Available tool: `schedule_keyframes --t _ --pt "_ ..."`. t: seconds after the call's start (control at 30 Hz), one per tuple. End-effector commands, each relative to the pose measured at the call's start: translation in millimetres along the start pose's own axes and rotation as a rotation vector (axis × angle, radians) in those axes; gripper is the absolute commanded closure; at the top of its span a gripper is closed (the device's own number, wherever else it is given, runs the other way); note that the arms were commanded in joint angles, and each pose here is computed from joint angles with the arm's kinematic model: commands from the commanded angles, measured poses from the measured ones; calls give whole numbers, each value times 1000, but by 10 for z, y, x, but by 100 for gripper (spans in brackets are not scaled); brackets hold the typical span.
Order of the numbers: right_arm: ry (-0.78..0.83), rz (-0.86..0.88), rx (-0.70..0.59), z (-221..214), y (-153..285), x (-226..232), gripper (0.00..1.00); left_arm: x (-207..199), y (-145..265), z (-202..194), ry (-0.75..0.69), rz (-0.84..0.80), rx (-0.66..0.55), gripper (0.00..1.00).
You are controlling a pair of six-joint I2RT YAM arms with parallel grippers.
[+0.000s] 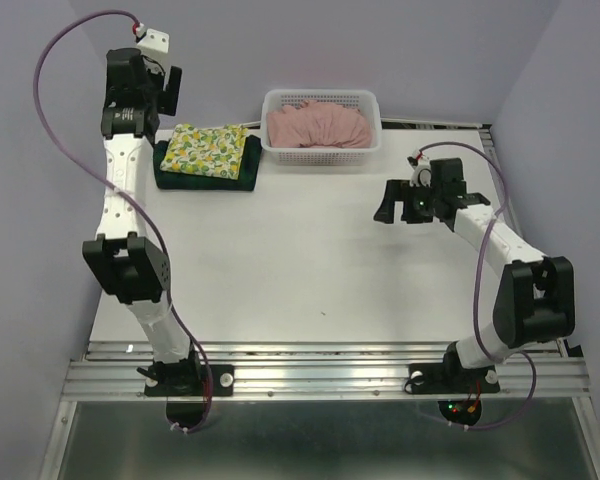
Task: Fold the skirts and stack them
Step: Neatly place the folded skirt to the corner
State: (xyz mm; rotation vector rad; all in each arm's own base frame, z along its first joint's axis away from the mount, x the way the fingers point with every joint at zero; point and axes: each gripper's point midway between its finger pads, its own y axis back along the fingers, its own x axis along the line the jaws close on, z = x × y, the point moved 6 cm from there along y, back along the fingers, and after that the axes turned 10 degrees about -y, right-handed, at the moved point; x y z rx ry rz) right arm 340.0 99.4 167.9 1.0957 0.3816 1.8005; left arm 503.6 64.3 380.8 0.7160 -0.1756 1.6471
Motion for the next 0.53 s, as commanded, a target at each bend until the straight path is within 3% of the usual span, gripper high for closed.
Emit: schedule_keyframes --t 0.0,0.07,0.13,0.17,0.2,0.27,0.33,0.37,0.5 --pt "70 -37 -78 173 195 59 0 -372 472 -178 60 -229 45 2" --pt "84 -46 -82 106 249 44 0 -632 554 -490 74 -295 123 2" --pt "102 -66 -84 44 285 7 0 -666 792 -533 96 -300 88 2" --pt "102 -79 -81 -31 316 -21 0 -873 842 -805 88 -342 142 2" --pt "110 -90 -78 -74 337 -43 0 -845 1011 -753 93 -332 87 1" --pt "112 -122 -85 -174 412 -113 0 -1022 1143 -1026 94 -369 120 2" --pt "121 -140 -97 -225 463 -135 0 -1134 1363 -995 94 -396 64 2" --pt "123 -148 -92 -285 472 -161 0 -1265 1413 -1192 93 -419 101 2" --pt "135 -137 -120 -343 579 -126 0 -1388 1662 -1323 89 -409 59 2"
